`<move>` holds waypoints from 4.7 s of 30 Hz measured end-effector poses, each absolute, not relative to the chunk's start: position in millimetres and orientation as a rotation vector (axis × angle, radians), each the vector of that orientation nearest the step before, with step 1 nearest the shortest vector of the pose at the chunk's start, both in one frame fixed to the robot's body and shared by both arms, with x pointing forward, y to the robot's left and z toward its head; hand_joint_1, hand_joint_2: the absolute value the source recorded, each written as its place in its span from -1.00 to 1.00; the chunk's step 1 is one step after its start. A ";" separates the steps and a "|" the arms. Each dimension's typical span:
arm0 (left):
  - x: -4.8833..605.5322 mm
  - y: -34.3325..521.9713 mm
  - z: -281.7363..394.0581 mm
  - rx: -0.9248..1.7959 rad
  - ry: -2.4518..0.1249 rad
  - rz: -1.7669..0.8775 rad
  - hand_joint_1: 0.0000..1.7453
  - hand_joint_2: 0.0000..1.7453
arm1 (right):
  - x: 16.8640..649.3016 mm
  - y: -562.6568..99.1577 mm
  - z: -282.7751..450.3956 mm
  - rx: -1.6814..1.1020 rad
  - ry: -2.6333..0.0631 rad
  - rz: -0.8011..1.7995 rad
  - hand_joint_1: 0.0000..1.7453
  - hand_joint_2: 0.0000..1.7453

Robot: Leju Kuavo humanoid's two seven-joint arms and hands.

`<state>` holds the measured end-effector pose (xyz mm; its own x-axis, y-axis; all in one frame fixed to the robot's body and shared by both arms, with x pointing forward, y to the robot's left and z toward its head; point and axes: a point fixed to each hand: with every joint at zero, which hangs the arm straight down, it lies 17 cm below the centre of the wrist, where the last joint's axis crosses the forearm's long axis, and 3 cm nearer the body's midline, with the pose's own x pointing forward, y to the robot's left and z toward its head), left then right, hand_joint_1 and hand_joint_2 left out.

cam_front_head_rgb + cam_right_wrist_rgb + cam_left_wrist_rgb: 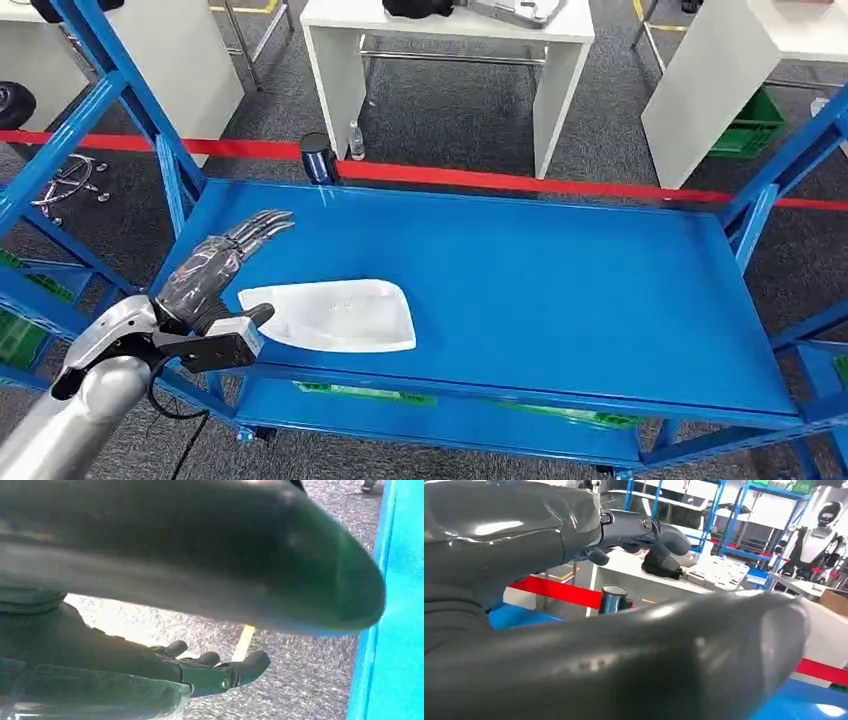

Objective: Take the parts from the cabinet and place them on the table.

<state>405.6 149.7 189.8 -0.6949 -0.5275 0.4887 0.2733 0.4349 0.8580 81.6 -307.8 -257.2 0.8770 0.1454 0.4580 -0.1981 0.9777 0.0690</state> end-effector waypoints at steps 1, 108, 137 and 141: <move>405.5 149.5 190.0 0.214 -1.931 -1.340 -1.00 -1.00 | 81.9 -308.4 -257.2 0.113 -0.469 0.181 -1.00 -1.00; 378.7 148.4 43.4 0.380 -1.558 -1.502 -1.00 1.00 | 94.0 -349.0 -253.2 0.033 -0.495 0.292 -1.00 -1.00; 381.8 112.1 43.4 0.269 -1.589 -1.507 1.00 1.00 | 92.8 -341.7 -253.8 0.052 -0.493 0.284 -1.00 -1.00; 381.2 114.4 42.9 0.249 -1.588 -1.511 1.00 1.00 | 94.5 -337.3 -253.4 0.062 -0.500 0.282 -1.00 -1.00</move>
<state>381.2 114.4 42.9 -0.5732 -0.6805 0.4564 0.4217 0.2325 0.8764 94.5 -337.3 -253.4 0.8397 0.2518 0.4811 -0.2819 0.9594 -0.0101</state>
